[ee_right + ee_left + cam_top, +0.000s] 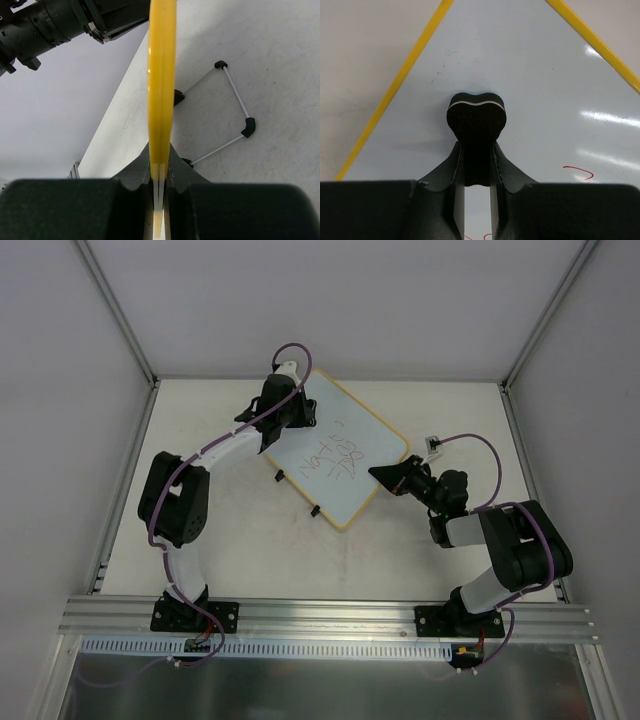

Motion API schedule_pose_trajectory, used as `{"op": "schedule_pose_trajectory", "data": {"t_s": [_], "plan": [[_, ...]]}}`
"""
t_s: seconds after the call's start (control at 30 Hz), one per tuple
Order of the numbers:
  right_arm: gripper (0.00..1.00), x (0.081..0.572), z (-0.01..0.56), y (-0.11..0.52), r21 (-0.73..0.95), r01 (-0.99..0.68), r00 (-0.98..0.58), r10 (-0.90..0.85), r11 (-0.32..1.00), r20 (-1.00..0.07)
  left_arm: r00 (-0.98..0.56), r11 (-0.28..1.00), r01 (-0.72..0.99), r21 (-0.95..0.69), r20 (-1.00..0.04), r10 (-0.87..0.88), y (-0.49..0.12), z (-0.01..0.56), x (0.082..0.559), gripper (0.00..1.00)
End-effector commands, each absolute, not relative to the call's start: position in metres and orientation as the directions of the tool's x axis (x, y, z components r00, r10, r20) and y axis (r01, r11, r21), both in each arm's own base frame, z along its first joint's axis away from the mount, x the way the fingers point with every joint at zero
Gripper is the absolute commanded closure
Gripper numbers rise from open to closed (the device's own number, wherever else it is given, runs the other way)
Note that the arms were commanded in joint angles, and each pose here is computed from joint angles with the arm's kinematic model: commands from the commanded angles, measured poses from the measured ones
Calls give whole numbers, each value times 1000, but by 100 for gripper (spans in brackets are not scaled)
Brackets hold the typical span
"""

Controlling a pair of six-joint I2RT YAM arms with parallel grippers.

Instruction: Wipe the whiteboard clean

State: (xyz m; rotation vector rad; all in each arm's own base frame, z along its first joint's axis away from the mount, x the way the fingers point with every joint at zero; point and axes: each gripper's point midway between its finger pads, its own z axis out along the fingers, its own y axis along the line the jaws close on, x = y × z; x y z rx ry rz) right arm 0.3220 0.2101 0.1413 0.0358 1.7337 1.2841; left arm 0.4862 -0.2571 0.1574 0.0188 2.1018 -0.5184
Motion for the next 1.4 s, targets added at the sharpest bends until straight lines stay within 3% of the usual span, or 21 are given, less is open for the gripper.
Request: {"op": "schedule_pose_trajectory", "data": {"t_s": [0.0, 0.4, 0.83, 1.37], "plan": [[100, 299, 181, 226, 585, -719, -415, 444, 375, -794, -565, 895, 306, -325, -818, -104, -291, 149, 481, 90], [100, 299, 180, 227, 584, -720, -417, 439, 375, -796, -487, 763, 594, -255, -869, 90, -372, 169, 428, 89], [100, 301, 178, 224, 587, -708, -408, 450, 394, -794, -395, 596, 767, -237, -906, 148, -401, 180, 365, 87], [100, 296, 174, 227, 544, -731, -391, 399, 413, -829, -401, 745, 628, -227, -914, 59, -350, 179, 389, 86]]}}
